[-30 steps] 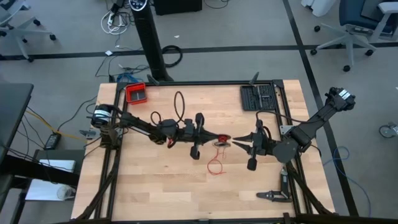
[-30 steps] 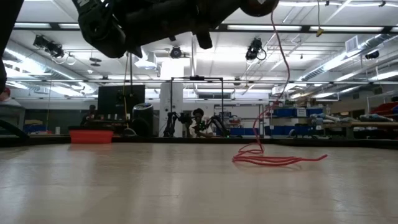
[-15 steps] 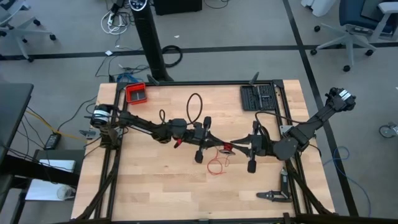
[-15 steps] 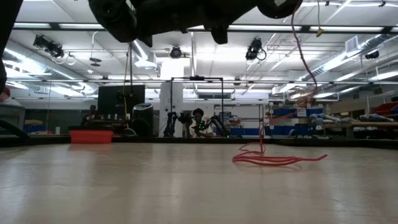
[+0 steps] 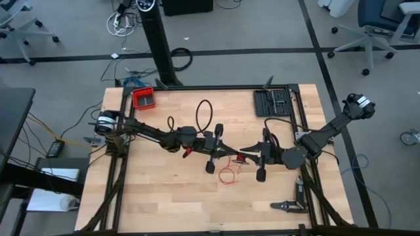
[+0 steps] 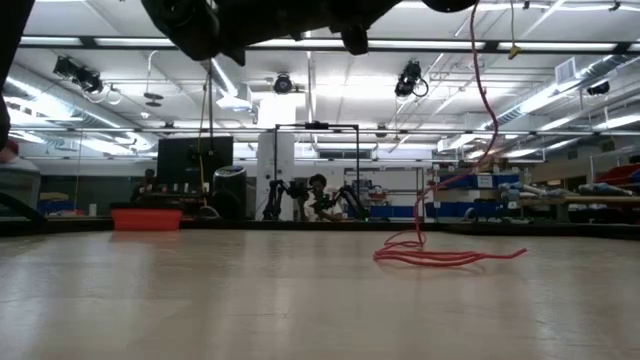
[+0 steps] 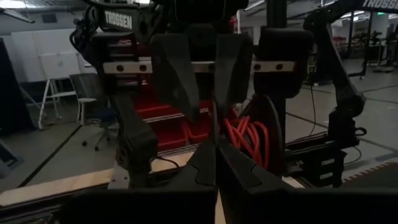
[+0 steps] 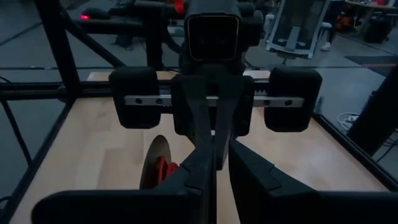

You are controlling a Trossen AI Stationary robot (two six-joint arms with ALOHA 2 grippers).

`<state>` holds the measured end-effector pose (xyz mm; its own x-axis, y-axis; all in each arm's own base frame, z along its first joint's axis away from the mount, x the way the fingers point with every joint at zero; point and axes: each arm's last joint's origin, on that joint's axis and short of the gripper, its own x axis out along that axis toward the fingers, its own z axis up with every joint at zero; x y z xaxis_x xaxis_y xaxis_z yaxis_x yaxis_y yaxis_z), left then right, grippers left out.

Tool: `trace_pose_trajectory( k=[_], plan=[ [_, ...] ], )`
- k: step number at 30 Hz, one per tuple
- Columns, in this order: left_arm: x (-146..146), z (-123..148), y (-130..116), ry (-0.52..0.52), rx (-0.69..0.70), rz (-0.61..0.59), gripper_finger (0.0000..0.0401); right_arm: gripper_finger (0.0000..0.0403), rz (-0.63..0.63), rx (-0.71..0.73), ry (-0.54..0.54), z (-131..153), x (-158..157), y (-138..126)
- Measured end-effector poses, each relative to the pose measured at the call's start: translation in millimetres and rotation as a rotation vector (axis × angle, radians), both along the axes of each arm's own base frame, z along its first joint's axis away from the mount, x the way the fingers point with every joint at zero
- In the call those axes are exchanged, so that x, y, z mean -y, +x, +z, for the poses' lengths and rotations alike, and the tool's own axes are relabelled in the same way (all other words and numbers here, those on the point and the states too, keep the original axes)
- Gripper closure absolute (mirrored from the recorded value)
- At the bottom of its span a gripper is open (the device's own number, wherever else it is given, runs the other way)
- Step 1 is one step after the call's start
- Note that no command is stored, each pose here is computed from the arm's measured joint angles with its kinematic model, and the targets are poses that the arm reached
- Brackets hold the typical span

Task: Coil cords
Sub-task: Coil the red wire onto the spool

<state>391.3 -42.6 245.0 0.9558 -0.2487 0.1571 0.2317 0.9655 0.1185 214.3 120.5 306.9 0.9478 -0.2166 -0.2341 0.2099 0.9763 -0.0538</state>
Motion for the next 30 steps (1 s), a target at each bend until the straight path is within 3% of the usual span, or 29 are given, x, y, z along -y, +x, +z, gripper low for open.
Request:
trace_pose_trajectory(
  k=[5, 9, 15, 25, 30],
  plan=[
    [0.5, 9.7, -4.1, 0.0, 0.019, -0.002, 0.0396, 0.0358, -0.001, 0.004, 0.015, 0.3, 0.1, 0.2],
    [0.3, 11.7, -4.8, -0.006, 0.028, 0.0, 0.0396, 0.0394, 0.006, -0.006, -0.001, -0.5, -0.1, 0.3],
    [0.1, 12.1, -4.7, -0.048, 0.022, 0.022, 0.0393, 0.0399, -0.007, -0.007, -0.011, -0.8, 0.3, 0.4],
    [-1.4, 26.1, -13.2, -0.055, -0.035, 0.028, 0.0296, 0.0401, -0.025, 0.015, -0.037, 4.6, -1.5, -8.7],
    [-2.1, 30.9, -19.1, -0.081, -0.104, 0.026, 0.0275, 0.0401, -0.119, 0.067, -0.114, 13.7, -5.4, -20.6]
  ],
)
